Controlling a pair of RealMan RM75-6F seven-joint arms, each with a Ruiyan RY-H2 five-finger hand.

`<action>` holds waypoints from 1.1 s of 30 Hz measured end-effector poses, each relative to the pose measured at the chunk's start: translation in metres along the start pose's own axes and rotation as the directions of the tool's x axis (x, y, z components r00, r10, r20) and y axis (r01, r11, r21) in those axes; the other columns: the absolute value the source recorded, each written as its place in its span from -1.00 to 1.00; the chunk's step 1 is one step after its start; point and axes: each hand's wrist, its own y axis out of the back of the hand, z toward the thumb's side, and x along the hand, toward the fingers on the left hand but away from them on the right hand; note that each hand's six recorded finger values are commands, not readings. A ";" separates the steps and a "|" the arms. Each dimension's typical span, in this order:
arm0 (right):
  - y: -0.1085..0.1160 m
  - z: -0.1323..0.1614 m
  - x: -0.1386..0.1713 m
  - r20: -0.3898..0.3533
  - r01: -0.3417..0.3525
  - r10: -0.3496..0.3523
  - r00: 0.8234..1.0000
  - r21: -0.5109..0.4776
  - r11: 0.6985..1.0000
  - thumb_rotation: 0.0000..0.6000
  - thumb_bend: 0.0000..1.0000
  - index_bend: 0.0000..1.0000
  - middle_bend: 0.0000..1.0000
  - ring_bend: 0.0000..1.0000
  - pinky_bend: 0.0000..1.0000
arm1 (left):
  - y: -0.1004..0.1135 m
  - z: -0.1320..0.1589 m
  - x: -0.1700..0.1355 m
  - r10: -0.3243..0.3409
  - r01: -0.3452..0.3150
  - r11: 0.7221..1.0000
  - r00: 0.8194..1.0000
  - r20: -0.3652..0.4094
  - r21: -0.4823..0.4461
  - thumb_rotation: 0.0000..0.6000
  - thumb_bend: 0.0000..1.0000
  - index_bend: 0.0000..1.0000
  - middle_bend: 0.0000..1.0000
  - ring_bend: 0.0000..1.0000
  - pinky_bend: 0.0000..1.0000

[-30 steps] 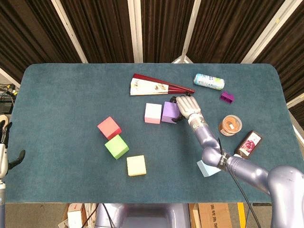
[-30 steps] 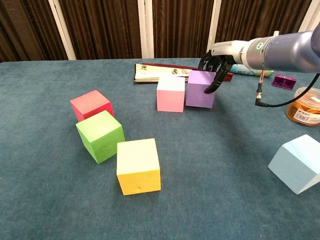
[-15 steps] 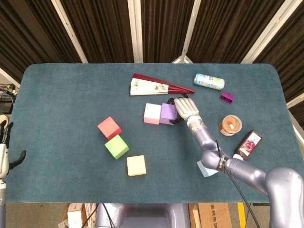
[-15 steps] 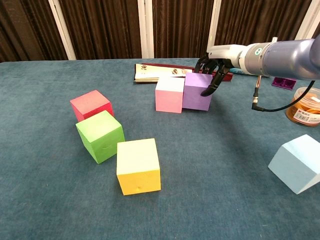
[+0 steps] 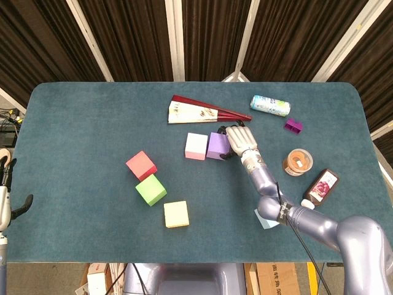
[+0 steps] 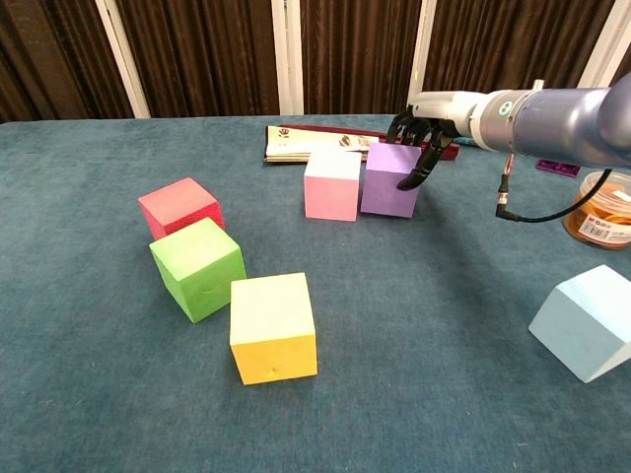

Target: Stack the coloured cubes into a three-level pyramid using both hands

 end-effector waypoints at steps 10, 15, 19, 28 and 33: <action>-0.001 0.003 0.002 0.018 0.002 -0.002 1.000 0.014 1.000 1.00 -0.45 -0.04 -0.22 -0.49 -1.00 | 0.000 -0.001 0.000 -0.001 0.001 1.000 1.000 -0.005 0.000 1.00 -0.29 -0.90 -1.00 -1.00 -1.00; 0.000 0.003 0.004 0.020 0.003 -0.003 1.000 0.014 1.000 1.00 -0.45 -0.05 -0.22 -0.49 -1.00 | 0.000 -0.001 0.000 -0.003 0.003 1.000 1.000 -0.004 -0.001 1.00 -0.29 -0.90 -1.00 -1.00 -1.00; -0.001 0.003 0.006 0.019 0.000 0.000 1.000 0.015 1.000 1.00 -0.46 -0.05 -0.22 -0.49 -1.00 | -0.001 -0.001 0.000 -0.004 0.004 1.000 1.000 -0.004 0.000 1.00 -0.29 -0.90 -1.00 -1.00 -1.00; -0.005 0.002 0.008 0.025 -0.012 0.011 1.000 0.020 1.000 1.00 -0.46 -0.05 -0.22 -0.49 -1.00 | -0.001 0.001 -0.001 -0.006 0.006 1.000 1.000 -0.001 0.001 1.00 -0.29 -0.90 -1.00 -1.00 -1.00; -0.007 0.006 0.007 0.018 -0.010 0.010 1.000 0.018 1.000 1.00 -0.46 -0.05 -0.22 -0.49 -1.00 | -0.001 0.001 -0.001 -0.006 0.006 1.000 1.000 -0.002 0.001 1.00 -0.29 -0.90 -1.00 -1.00 -1.00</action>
